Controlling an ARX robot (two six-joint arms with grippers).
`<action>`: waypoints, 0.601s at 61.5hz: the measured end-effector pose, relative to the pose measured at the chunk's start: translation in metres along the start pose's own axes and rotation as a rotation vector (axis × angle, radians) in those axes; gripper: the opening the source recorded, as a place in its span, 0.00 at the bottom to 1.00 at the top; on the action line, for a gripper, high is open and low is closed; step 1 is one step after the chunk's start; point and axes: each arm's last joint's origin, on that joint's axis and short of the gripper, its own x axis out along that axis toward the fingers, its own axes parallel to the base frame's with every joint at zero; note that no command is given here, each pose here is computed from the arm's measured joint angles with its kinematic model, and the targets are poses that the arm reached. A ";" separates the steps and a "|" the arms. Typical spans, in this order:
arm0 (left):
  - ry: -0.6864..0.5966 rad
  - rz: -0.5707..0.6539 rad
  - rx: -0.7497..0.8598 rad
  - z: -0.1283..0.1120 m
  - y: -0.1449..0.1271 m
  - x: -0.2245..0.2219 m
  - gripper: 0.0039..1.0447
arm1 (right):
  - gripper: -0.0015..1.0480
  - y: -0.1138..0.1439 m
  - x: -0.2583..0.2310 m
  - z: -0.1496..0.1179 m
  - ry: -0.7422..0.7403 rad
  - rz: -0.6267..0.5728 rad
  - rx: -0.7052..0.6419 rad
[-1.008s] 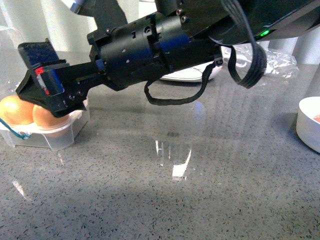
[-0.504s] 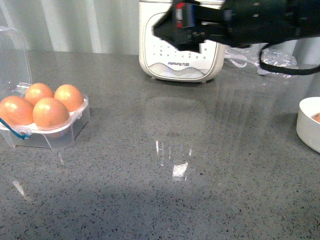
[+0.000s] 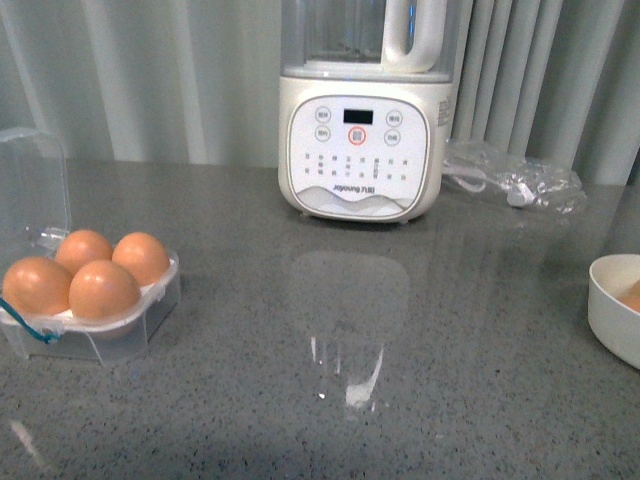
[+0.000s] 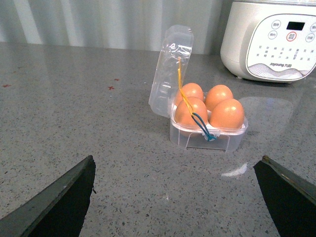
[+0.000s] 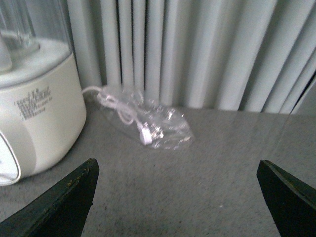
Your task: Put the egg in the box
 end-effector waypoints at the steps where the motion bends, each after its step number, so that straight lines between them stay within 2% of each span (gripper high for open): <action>1: 0.000 0.000 0.000 0.000 0.000 0.000 0.94 | 0.81 -0.002 -0.007 0.001 -0.010 0.010 0.006; 10: 0.000 0.000 0.000 0.000 0.000 0.000 0.94 | 0.57 -0.009 -0.059 -0.016 -0.029 0.012 0.019; 12: 0.000 0.000 0.000 0.000 0.000 0.000 0.94 | 0.49 -0.007 -0.073 -0.025 -0.029 0.008 0.022; 27: 0.000 0.000 0.000 0.000 0.000 0.000 0.94 | 0.06 0.004 -0.108 -0.069 -0.011 0.010 0.024; 29: 0.000 0.000 0.000 0.000 0.000 0.000 0.94 | 0.03 0.005 -0.111 -0.073 -0.011 0.008 0.022; 37: 0.000 0.000 0.000 0.000 0.000 0.000 0.94 | 0.03 0.013 -0.123 -0.085 -0.012 -0.016 0.025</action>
